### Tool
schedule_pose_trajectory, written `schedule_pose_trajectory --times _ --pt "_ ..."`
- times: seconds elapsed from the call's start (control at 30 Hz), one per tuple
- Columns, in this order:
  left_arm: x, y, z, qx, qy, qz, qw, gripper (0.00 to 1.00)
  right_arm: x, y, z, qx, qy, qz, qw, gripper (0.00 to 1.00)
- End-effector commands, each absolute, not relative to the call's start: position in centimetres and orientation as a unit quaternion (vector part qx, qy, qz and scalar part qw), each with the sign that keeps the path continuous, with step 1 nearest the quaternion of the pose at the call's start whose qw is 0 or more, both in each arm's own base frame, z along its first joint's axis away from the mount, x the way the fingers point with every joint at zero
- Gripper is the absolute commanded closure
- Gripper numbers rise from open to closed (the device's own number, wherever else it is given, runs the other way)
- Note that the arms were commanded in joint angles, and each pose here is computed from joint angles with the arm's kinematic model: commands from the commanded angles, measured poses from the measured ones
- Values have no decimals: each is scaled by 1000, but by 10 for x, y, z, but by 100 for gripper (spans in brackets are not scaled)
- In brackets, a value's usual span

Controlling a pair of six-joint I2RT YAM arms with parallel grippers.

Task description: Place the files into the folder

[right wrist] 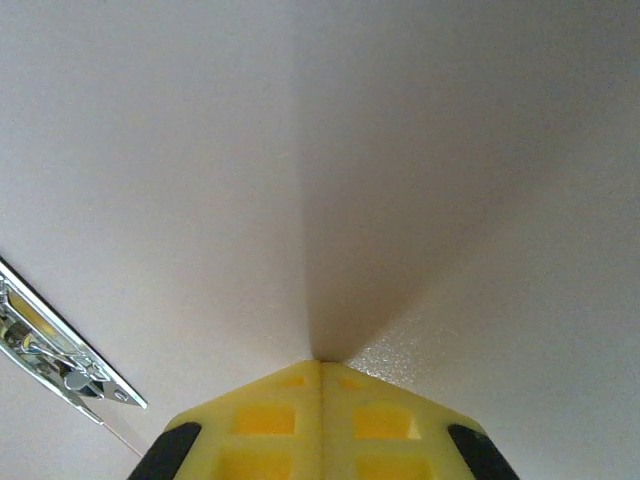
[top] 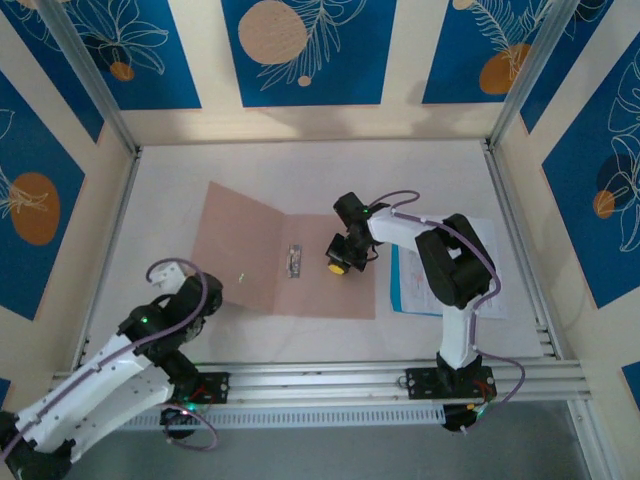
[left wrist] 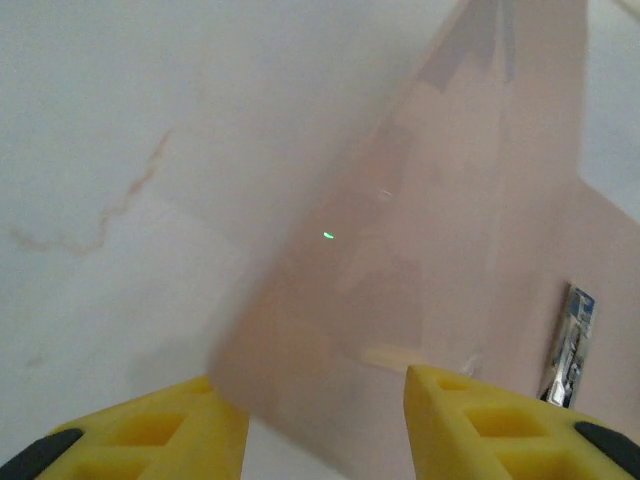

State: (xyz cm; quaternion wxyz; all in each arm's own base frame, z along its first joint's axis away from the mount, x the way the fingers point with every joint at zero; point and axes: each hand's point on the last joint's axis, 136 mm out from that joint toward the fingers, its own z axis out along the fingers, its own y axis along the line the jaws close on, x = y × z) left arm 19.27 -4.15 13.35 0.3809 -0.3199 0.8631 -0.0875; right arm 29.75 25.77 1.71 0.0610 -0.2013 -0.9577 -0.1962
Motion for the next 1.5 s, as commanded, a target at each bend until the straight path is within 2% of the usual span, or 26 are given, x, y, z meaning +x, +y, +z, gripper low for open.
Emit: schedule_pose_trajectory --times 0.0,0.1,0.2,0.3,0.37,0.43,0.53,0.67,0.8,1.1,1.33,1.47 --pt "178 -49 125 -380 859 -155 306 52 288 252 6 -190 -963 -170 84 93" --pt "182 -49 144 -412 835 -200 304 46 296 258 19 -170 -967 -178 69 91" --pt "191 -53 172 -405 831 -223 309 45 304 264 37 -149 -969 -190 52 88" --pt "210 -75 201 -321 862 -234 316 47 312 272 63 -119 -969 -214 29 79" --pt "227 -109 203 -244 891 -258 283 47 318 273 86 -101 -969 -226 3 72" --pt "238 -142 194 -188 911 -274 244 50 321 265 105 -94 -970 -225 -21 67" --pt "248 -173 186 -99 938 -227 244 51 316 239 115 -107 -970 -215 -36 66" --pt "255 -215 156 -25 959 -183 215 54 296 190 103 -158 -965 -208 -28 66" --pt "255 -248 115 -4 967 -174 185 57 270 155 86 -200 -960 -196 -8 66" --pt "250 -288 62 47 979 -126 153 57 229 131 46 -233 -961 -141 48 64" --pt "246 -290 34 48 985 -89 142 57 222 123 36 -229 -965 -115 59 57" --pt "244 -287 25 49 986 -76 137 58 214 118 28 -233 -965 -98 70 56"
